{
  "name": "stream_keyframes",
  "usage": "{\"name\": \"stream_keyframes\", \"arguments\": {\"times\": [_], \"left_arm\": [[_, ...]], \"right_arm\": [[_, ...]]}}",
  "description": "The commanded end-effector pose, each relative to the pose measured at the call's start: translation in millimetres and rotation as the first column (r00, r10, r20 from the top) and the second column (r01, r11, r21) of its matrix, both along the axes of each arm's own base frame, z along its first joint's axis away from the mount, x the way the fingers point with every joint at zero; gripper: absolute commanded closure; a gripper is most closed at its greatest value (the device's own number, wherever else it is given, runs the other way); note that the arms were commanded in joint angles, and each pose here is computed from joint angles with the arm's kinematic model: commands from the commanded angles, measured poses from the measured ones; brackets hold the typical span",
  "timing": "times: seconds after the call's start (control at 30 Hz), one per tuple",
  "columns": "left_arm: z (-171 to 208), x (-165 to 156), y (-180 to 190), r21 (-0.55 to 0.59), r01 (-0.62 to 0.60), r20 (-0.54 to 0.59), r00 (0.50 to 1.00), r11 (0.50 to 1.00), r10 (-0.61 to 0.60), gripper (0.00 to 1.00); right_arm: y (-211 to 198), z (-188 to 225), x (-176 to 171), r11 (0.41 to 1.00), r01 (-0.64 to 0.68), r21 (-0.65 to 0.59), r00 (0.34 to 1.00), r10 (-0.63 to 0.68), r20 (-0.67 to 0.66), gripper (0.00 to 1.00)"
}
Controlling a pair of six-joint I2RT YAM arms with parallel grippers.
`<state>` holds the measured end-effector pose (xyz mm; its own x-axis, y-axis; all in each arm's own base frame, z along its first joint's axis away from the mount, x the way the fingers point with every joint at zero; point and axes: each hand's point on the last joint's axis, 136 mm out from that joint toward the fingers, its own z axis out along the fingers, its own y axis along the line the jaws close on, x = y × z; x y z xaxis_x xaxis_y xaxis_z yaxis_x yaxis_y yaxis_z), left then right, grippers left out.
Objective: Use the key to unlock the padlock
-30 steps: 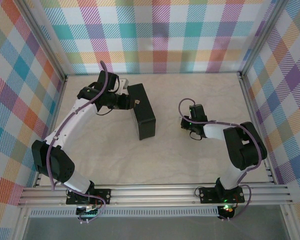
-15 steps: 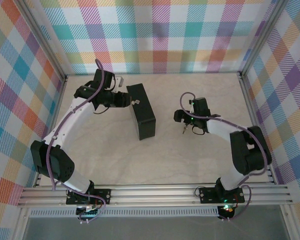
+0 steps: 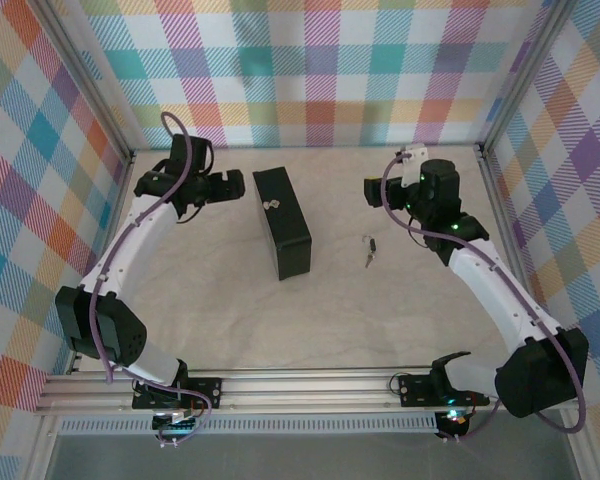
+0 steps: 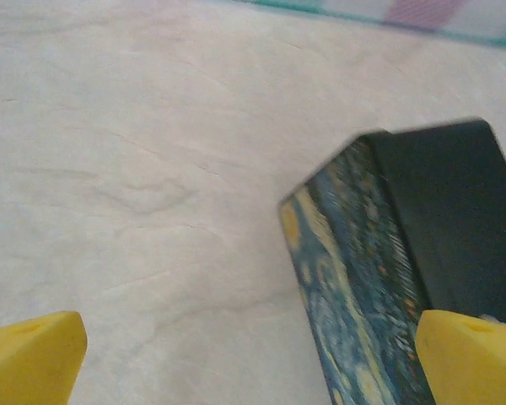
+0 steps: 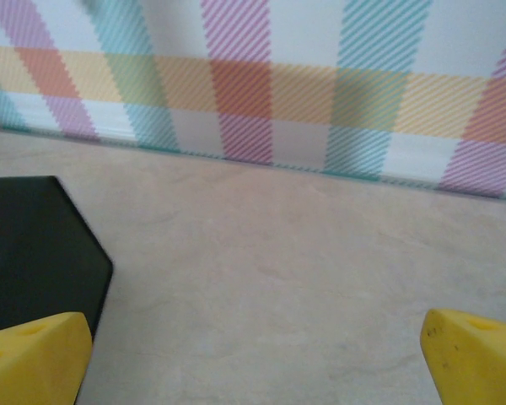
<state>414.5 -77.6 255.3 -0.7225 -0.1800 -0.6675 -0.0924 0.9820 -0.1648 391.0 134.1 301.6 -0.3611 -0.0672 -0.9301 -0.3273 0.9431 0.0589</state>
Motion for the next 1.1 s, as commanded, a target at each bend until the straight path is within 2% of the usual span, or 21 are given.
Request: {"name": "stream_keyframes", "arguments": {"times": [0.0, 0.1, 0.27, 0.37, 0.5, 0.77, 1.07], "left_arm": [[-0.1, -3.2, 33.4, -0.001, -0.180, -0.013, 0.984, 0.984, 0.180, 0.00], [-18.8, -9.0, 31.6, -0.010, -0.173, -0.091, 0.981, 0.985, 0.171, 0.00], [-47.0, -20.9, 35.1, -0.033, -0.207, -0.157, 0.967, 0.978, 0.200, 0.00], [-59.5, -28.7, 34.0, -0.046, -0.217, -0.190, 0.960, 0.975, 0.205, 0.00], [-70.2, -39.1, 32.2, -0.052, -0.217, -0.226, 0.953, 0.975, 0.200, 0.00], [-70.7, -53.3, 34.4, -0.041, -0.207, -0.236, 0.953, 0.978, 0.191, 0.00], [-71.1, -56.3, 28.4, -0.058, -0.176, -0.243, 0.957, 0.983, 0.157, 0.00]], "right_arm": [[34.3, 0.9, -17.1, 0.980, -0.158, 0.119, 0.978, 0.172, -0.117, 0.00], [60.3, -14.4, -28.8, 0.974, -0.157, 0.162, 0.953, 0.193, -0.234, 0.00], [99.8, -42.4, -49.2, 0.990, -0.078, 0.115, 0.915, 0.117, -0.385, 0.00], [128.0, -50.9, -61.8, 0.990, -0.084, 0.116, 0.893, 0.126, -0.431, 0.00], [162.1, -57.1, -70.5, 0.989, -0.097, 0.107, 0.876, 0.136, -0.463, 0.00], [176.8, -77.7, -60.8, 0.993, -0.110, -0.046, 0.872, 0.074, -0.483, 0.00], [210.0, -89.0, -60.7, 0.970, -0.243, 0.009, 0.837, 0.214, -0.504, 0.00]]}}
